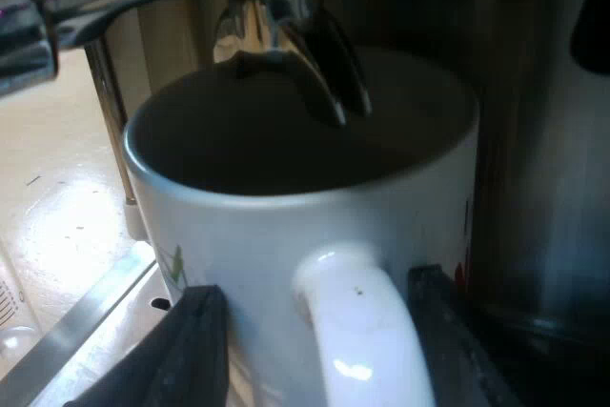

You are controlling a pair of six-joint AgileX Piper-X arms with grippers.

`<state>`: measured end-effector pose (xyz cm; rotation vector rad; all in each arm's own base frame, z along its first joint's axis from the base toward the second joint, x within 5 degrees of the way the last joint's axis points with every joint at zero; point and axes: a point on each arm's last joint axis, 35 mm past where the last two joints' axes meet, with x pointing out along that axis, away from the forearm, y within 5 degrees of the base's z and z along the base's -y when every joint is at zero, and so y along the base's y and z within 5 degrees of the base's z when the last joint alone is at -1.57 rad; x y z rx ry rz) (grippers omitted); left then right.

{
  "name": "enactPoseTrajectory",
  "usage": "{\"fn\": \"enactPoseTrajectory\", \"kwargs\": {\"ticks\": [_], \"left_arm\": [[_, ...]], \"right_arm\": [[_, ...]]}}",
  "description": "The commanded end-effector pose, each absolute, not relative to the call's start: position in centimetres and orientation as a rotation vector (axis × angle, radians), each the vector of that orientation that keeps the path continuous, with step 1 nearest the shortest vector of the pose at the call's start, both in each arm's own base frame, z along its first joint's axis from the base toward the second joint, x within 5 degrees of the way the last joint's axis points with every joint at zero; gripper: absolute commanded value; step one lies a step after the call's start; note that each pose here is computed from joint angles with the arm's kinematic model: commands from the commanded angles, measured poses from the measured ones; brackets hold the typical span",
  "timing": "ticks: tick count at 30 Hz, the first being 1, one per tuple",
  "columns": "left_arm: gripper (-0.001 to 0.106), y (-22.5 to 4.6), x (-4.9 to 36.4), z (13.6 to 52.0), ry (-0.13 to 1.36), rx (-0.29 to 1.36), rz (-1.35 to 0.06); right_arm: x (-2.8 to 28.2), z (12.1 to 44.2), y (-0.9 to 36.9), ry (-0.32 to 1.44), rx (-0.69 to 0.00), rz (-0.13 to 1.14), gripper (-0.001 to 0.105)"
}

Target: Place mug into machine

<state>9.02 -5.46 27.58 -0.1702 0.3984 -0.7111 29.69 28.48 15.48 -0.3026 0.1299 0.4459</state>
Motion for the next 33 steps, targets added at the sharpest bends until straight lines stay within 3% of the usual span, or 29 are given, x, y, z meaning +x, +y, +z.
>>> {"fn": "enactPoseTrajectory", "kwargs": {"ticks": [1, 6, 17, 25, 33], "left_arm": [[0.073, -5.5, 9.1, 27.8, 0.383, -0.172, -0.718], [0.073, -5.5, 9.1, 27.8, 0.383, -0.172, -0.718], [0.073, -5.5, 9.1, 28.1, 0.37, -0.173, -0.72], [0.073, -5.3, 8.8, 30.3, 0.307, -0.177, -0.727], [0.073, -5.1, 8.3, 32.3, 0.258, -0.18, -0.733]], "right_arm": [[29.6, 16.3, 28.9, 0.106, -0.306, 0.447, 0.044], [28.9, 17.4, 29.1, 0.09, -0.305, 0.446, 0.044], [26.8, 20.4, 28.5, 0.198, -0.401, 0.385, 0.044], [23.2, 24.0, 28.7, 0.222, -0.456, 0.36, 0.044], [19.3, 27.2, 28.9, 0.192, -0.468, 0.397, 0.044]]}}
